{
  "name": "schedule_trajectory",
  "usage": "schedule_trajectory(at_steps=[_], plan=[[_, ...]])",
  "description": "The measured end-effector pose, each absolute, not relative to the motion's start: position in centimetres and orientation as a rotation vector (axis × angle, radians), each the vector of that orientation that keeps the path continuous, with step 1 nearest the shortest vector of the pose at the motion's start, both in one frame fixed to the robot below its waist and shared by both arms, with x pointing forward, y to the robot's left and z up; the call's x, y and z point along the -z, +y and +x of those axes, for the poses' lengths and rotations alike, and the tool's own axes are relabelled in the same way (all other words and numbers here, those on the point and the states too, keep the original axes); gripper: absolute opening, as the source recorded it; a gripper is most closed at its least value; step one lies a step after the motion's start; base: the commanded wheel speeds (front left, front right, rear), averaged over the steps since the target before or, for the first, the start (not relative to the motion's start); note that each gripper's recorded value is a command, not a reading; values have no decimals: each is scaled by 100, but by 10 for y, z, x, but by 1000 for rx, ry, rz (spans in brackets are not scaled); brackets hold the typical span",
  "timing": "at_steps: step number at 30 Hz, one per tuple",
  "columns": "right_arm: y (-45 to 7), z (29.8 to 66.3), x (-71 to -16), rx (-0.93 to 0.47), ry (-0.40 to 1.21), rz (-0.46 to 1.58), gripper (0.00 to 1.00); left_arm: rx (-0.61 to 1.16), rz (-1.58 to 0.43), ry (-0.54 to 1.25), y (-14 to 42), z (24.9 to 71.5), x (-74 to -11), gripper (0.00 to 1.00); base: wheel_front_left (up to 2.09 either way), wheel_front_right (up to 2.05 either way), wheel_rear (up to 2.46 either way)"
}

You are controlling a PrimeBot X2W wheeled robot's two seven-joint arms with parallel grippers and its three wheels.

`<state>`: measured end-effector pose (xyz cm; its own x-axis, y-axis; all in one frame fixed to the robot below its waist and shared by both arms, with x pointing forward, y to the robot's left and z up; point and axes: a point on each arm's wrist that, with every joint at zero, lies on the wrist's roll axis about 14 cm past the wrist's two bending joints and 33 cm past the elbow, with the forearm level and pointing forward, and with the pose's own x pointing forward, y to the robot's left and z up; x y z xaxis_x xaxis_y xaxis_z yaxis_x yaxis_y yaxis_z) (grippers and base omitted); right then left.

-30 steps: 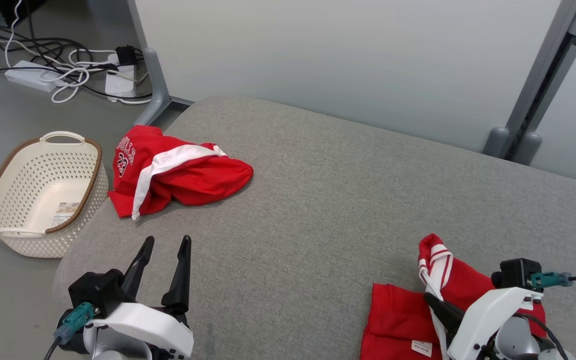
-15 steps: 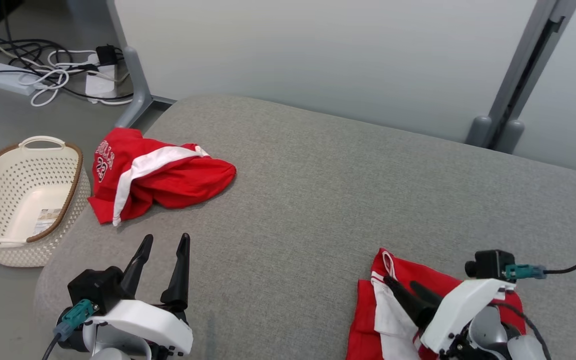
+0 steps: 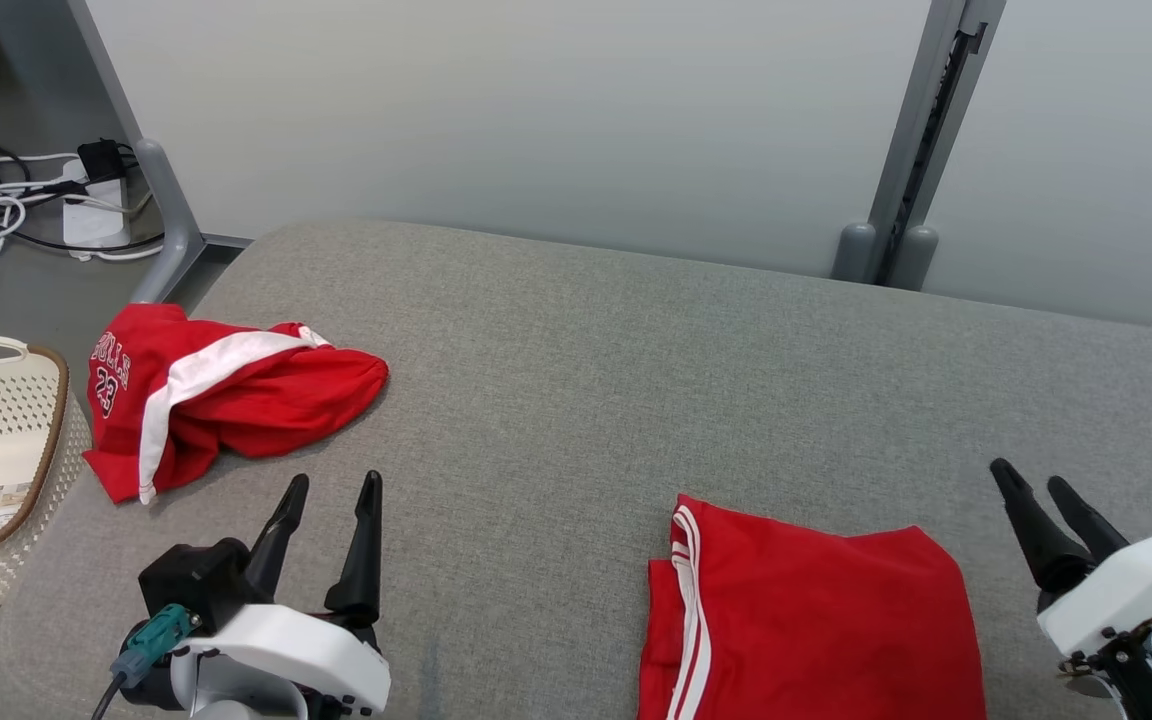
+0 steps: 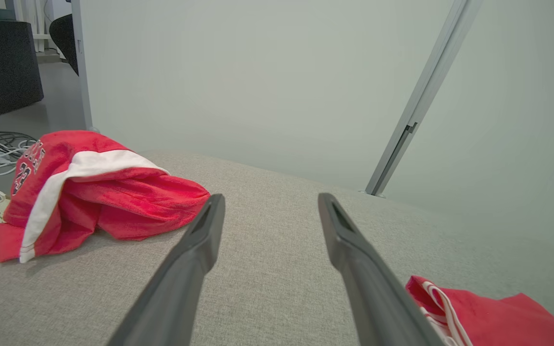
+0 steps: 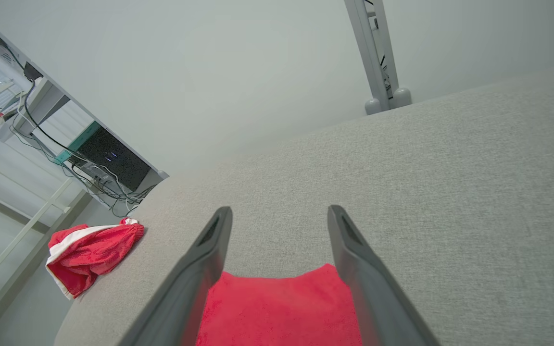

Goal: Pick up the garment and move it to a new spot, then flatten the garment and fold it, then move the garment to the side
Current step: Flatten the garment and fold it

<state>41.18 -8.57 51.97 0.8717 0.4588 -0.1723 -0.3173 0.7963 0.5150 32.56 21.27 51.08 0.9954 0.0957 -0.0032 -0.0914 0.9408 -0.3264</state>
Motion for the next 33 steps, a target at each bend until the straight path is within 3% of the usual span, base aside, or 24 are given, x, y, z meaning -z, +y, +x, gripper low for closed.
schedule_trajectory(at_steps=[7, 21, 33], plan=[[-119, 409, -505, -316, 282, 427, 100, -96, -332, -11, 213, 325, -510, 100, 0, 0, 0], [-169, 380, -545, -179, -9, 331, 100, -81, -327, -2, 206, 330, -503, 100, 0, 0, 0], [-184, 344, -530, -133, -45, 273, 100, -36, -289, -67, 192, 339, -518, 100, 0, 0, 0]])
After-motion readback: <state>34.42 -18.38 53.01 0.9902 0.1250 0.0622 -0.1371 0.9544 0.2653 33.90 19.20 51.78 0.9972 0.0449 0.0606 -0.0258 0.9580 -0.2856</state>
